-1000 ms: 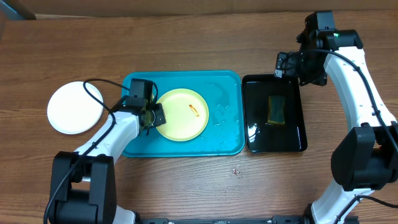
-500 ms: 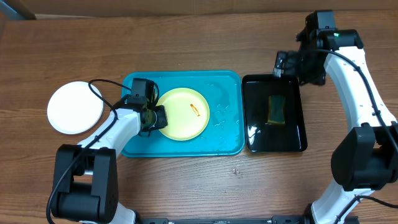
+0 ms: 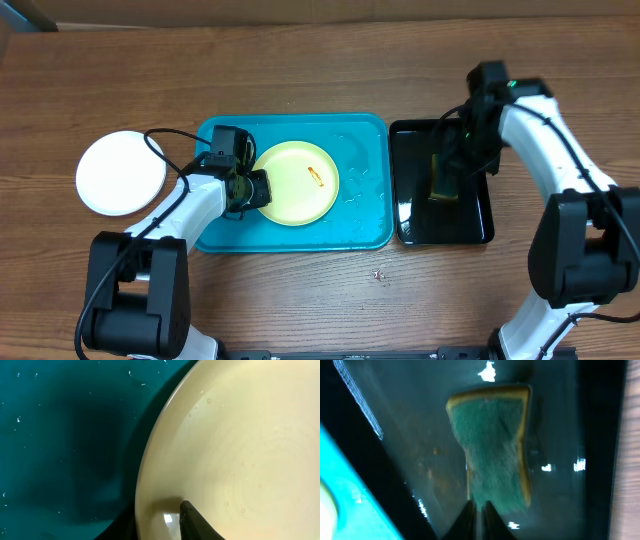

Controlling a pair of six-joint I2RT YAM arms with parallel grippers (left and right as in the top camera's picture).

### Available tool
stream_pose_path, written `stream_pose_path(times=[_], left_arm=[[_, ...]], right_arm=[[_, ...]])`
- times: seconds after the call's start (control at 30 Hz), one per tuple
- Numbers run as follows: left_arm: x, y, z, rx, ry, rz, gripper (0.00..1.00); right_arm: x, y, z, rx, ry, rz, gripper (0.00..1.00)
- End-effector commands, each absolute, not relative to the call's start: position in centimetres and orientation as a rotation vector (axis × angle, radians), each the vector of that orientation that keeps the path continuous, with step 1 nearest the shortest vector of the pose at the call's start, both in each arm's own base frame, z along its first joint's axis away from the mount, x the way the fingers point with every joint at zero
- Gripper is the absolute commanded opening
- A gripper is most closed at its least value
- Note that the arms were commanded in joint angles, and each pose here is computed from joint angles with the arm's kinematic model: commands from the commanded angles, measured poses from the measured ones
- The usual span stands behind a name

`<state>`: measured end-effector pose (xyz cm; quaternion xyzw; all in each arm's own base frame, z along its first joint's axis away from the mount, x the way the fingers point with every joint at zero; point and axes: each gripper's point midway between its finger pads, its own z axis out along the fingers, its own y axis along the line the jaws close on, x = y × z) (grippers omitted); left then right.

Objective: Clean dirty plates on tray and stack at the side
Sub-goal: 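Grasp the sponge with the right gripper and squeeze it over the black tray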

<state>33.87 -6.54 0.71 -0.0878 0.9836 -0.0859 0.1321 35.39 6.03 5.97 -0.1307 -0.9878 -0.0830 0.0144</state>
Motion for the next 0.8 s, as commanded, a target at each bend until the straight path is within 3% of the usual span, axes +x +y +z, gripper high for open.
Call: stream_pose_path(times=[0.0,0.17,0.27,0.4,0.57,0.77], left_arm=[[34.1,-7.1,0.6,-0.217,2.863,-0.270,0.30],[34.0,-7.1,0.6,-0.217,2.863,-0.270,0.33],[34.0,-7.1,0.5,-0.217,2.864,-0.269,0.34],[34.0,-7.1,0.5,-0.217,2.864,-0.270,0.34],[34.0,-7.1,0.5,-0.217,2.863,-0.269,0.34],[34.1,-7.1,0.6,-0.217,2.862,-0.269,0.35]], right_arm=[[34.4,7.0,3.1,-0.479,-3.075,-0.242,0.04],[33.5,8.4,-1.5,-0.421,-3.143,-0.272,0.09],[32.6,8.8,-2.5,-0.407,-3.136,-0.297,0.06],[33.4,10.3,1.2,-0.389,-3.075,-0.449,0.08],[36.3,9.6,6.5,-0.369,-3.137,-0.421,0.09],[37.7,7.1,6.6,-0.393,-3.229,-0.197,0.10]])
